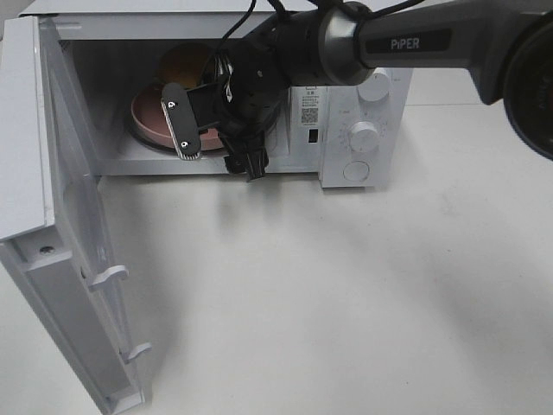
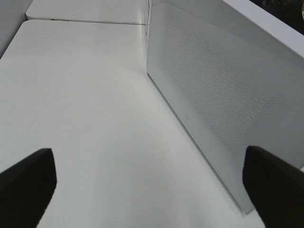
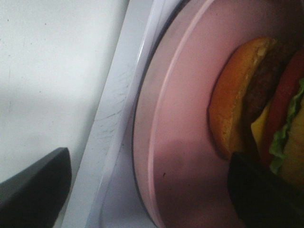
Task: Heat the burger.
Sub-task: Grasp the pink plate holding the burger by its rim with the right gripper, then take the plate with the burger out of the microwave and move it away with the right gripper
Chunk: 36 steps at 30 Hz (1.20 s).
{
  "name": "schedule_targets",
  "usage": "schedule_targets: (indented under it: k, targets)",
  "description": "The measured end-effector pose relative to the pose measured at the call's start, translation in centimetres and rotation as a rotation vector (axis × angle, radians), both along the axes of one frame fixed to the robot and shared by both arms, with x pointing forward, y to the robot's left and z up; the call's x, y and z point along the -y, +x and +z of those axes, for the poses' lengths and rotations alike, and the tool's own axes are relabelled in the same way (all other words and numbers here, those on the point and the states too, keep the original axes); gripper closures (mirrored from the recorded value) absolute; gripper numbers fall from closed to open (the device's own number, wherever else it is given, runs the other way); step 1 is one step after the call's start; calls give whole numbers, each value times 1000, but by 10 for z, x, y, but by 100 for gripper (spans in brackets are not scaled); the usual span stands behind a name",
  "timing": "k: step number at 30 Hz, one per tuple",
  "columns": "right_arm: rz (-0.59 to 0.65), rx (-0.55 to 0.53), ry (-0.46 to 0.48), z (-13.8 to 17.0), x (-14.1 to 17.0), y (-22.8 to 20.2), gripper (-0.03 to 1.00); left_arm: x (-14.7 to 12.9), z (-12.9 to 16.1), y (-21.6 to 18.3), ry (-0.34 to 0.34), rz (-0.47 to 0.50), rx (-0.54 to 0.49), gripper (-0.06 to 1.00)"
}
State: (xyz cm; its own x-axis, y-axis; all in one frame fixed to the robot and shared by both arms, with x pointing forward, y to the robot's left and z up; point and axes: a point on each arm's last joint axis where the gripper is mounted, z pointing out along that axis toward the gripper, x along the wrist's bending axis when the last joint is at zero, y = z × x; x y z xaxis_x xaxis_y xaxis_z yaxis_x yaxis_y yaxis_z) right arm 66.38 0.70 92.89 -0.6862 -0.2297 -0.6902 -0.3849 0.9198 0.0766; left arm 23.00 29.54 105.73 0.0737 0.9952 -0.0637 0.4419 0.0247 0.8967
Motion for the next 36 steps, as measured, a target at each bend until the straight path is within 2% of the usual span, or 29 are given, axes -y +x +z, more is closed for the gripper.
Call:
schedule_targets:
  k: [7,12,14,15,16,17,18,19,20,21,22,23,24,36]
  targets:
    - [-17,-15,27,-10,-4,7,11,0,0,0,0,0,0,-4]
    - [-30,-32,40,-17,-5,10,17,0,0,0,0,0,0,-4]
    - [-32,-35,42,-17,-5,10,29,0,0,0,0,0,0,-4]
    - [-32,-35,42,-17,-5,10,29,0,0,0,0,0,0,-4]
    - [-32,-32,45,-16,-5,10,40,0,0,0,0,0,0,-4]
    - [-32,-32,45,-16,-5,10,40,0,0,0,0,0,0,-4]
    - [-32,-30,47,-16,-5,11,51,0,0,0,0,0,0,-4]
    - [-32,-31,49,-16,-5,11,57,0,0,0,0,0,0,-4]
    - [-32,-31,49,-16,-5,11,57,0,0,0,0,0,0,-4]
    - [-36,-36,55,-16,-6,10,69,0,0,0,0,0,0,-4]
    - [-36,-36,55,-16,-6,10,69,0,0,0,0,0,0,-4]
    - [-38,-40,57,-16,-6,10,79,0,0,0,0,0,0,-4]
    - [-37,-40,57,-16,-6,10,83,0,0,0,0,0,0,-4]
    - [-46,-54,57,-17,-5,9,86,0,0,0,0,0,0,-4]
